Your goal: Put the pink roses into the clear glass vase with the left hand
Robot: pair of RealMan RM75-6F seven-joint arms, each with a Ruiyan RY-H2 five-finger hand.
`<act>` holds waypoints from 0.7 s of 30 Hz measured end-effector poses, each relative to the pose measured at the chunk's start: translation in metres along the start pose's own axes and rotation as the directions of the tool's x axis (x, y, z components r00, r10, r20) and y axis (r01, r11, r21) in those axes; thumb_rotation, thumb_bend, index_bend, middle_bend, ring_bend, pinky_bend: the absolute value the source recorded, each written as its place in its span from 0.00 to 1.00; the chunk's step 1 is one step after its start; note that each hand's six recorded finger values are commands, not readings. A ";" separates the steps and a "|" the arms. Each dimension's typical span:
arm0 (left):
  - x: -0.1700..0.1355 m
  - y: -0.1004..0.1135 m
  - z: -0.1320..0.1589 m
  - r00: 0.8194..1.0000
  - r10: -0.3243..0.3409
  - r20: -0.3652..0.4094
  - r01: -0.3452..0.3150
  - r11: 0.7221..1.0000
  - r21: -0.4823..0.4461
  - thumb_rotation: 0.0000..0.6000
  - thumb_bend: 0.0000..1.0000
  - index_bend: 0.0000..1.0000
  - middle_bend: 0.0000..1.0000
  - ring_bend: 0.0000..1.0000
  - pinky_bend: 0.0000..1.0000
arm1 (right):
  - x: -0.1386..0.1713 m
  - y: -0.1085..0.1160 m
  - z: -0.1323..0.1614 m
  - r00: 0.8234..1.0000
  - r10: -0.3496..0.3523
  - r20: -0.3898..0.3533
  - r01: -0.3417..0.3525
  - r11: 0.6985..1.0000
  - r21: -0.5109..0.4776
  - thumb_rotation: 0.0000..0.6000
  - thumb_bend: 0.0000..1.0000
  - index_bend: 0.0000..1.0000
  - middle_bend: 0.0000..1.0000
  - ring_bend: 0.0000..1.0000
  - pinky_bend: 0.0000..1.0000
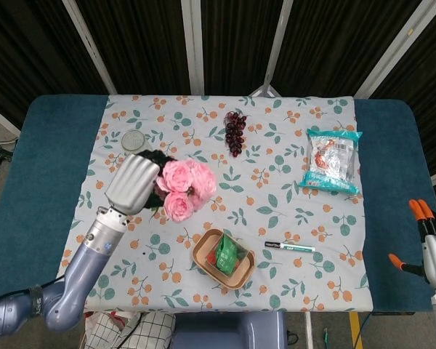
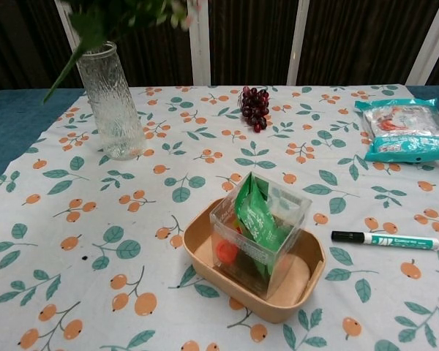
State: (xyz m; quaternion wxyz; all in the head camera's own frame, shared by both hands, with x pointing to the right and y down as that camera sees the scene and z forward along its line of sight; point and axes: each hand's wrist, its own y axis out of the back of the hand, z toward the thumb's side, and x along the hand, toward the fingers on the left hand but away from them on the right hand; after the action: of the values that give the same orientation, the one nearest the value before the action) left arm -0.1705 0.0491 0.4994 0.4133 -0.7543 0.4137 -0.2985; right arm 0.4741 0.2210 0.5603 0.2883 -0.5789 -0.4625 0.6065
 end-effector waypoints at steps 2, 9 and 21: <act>0.010 0.012 0.004 0.999 0.037 0.006 -0.036 0.998 -0.053 1.00 0.43 0.55 0.57 0.45 0.50 | -0.001 0.000 -0.001 1.000 0.001 0.005 -0.001 1.000 0.002 1.00 0.17 0.05 0.00 0.00 0.00; 0.042 0.042 -0.009 0.985 0.170 -0.008 -0.168 0.966 -0.196 1.00 0.43 0.55 0.57 0.45 0.50 | -0.006 -0.005 -0.009 0.999 0.013 0.031 -0.013 1.000 0.002 1.00 0.17 0.05 0.00 0.00 0.00; 0.086 0.057 -0.077 0.938 0.340 -0.067 -0.343 0.883 -0.320 1.00 0.43 0.55 0.57 0.45 0.49 | -0.016 -0.011 -0.030 0.993 0.030 0.112 -0.032 0.999 0.017 1.00 0.17 0.05 0.00 0.00 0.00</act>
State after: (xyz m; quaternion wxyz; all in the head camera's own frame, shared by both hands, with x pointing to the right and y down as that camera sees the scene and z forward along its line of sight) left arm -0.2117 -0.0731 0.4967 0.3266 -0.7264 0.5854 -0.1517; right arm 0.5039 0.2178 0.5802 0.2580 -0.5484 -0.4632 0.6466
